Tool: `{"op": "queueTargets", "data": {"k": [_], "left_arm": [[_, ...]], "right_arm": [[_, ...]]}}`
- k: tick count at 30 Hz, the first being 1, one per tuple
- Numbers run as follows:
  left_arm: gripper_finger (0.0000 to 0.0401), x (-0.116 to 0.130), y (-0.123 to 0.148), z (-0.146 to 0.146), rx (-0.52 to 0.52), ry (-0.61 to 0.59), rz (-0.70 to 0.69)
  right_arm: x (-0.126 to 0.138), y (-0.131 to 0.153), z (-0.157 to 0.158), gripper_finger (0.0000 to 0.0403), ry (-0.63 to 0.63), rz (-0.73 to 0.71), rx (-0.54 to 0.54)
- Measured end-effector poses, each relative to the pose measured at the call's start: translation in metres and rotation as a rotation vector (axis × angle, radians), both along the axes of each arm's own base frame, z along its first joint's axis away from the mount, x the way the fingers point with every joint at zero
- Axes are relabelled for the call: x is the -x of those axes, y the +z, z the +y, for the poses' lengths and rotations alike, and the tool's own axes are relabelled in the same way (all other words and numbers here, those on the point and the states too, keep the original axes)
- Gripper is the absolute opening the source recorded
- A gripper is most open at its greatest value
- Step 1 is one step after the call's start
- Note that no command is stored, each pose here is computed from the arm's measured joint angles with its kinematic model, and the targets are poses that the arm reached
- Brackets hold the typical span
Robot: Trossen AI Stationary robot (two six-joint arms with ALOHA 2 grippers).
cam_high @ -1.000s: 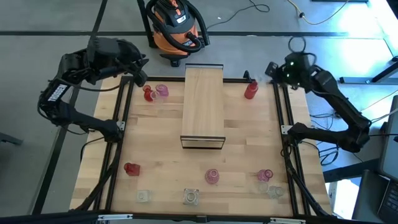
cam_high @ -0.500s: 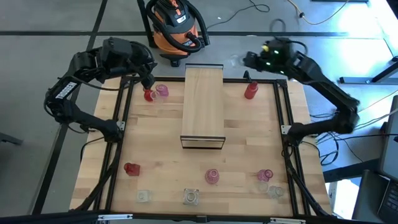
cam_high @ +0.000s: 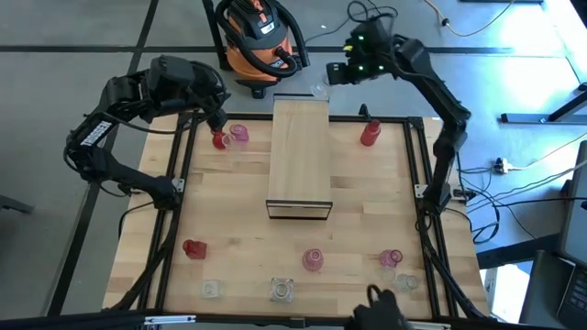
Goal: Sort vases onto shelf
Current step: Put the transparent vase on the shelf
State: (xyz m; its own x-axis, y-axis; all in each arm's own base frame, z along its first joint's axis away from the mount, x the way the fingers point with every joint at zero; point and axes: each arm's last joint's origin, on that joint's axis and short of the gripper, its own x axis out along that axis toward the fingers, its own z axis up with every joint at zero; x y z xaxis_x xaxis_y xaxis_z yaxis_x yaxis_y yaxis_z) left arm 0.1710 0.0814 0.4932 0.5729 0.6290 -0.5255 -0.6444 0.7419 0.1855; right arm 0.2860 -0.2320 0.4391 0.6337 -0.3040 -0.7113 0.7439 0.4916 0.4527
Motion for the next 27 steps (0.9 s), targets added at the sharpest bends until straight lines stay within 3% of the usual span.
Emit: {"op": "queueTargets", "data": {"k": [5,27], "left_arm": [[0.0081,0.002,-0.002,-0.001,0.009,0.004,0.029],[0.0081,0.002,-0.002,0.000,-0.008,0.027,0.036]], "right_arm": [[0.001,-0.028,-0.012,0.0003,0.026,0.062,-0.145],[-0.009,-0.038,-0.010,0.0003,0.077,0.120,-0.123]]}}
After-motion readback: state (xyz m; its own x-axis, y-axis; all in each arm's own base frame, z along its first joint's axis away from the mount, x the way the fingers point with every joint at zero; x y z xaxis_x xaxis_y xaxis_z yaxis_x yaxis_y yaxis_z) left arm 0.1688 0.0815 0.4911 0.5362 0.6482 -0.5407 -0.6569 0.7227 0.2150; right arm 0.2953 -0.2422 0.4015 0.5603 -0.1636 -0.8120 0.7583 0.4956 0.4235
